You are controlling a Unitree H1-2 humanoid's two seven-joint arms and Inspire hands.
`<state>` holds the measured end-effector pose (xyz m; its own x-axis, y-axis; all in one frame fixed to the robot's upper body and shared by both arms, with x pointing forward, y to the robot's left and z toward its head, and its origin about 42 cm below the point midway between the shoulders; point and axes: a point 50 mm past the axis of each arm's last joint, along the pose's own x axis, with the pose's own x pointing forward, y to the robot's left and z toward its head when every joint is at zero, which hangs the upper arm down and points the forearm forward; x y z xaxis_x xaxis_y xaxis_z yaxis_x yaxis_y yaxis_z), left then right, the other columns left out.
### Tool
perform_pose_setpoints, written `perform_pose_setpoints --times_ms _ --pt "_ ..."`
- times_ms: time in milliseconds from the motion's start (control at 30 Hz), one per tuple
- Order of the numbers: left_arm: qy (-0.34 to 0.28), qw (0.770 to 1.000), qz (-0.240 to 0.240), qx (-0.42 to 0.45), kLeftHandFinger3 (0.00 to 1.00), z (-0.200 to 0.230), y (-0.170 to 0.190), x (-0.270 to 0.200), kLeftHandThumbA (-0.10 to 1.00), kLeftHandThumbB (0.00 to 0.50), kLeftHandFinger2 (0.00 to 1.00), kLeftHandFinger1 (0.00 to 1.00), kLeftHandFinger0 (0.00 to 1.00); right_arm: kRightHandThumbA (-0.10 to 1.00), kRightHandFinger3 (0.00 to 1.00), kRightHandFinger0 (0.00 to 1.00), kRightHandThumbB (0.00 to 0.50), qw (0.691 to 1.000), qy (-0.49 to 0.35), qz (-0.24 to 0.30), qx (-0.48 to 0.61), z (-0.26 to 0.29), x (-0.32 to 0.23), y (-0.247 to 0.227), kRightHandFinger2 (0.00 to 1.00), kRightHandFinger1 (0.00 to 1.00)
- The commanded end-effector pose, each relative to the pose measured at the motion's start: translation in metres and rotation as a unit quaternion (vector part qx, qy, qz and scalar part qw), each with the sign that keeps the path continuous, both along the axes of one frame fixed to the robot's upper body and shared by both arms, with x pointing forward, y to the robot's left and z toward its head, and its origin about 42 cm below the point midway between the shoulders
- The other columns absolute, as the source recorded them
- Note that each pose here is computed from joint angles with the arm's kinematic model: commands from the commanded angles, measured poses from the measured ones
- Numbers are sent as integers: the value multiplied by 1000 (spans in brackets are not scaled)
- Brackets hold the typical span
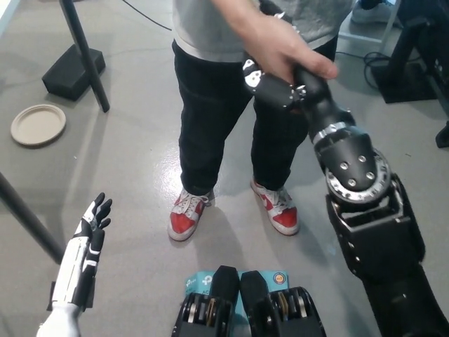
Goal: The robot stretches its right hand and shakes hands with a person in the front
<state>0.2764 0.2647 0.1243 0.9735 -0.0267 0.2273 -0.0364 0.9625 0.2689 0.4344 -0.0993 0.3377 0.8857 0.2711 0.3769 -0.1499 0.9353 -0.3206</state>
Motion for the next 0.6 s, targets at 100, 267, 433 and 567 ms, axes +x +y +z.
perform_pose_setpoints --times_ms 100,267,433,567 --pt "-34 999 -10 14 1000 19 0 12 1000 124 1000 1000 1000 128 1000 970 266 975 -210 46 64 114 -102 -15 1000 1000" --pt "-32 999 -10 20 1000 17 0 13 1000 151 1000 1000 1000 66 1000 954 256 980 -189 42 54 107 -93 -15 1000 1000" --pt "-31 999 -10 20 1000 17 0 13 1000 152 1000 1000 1000 65 1000 954 255 980 -189 43 54 107 -94 -15 1000 1000" --pt "-32 999 -15 8 1000 19 -2 14 1000 147 1000 1000 1000 186 1000 1000 261 999 -38 -12 -18 53 -13 -10 1000 1000"
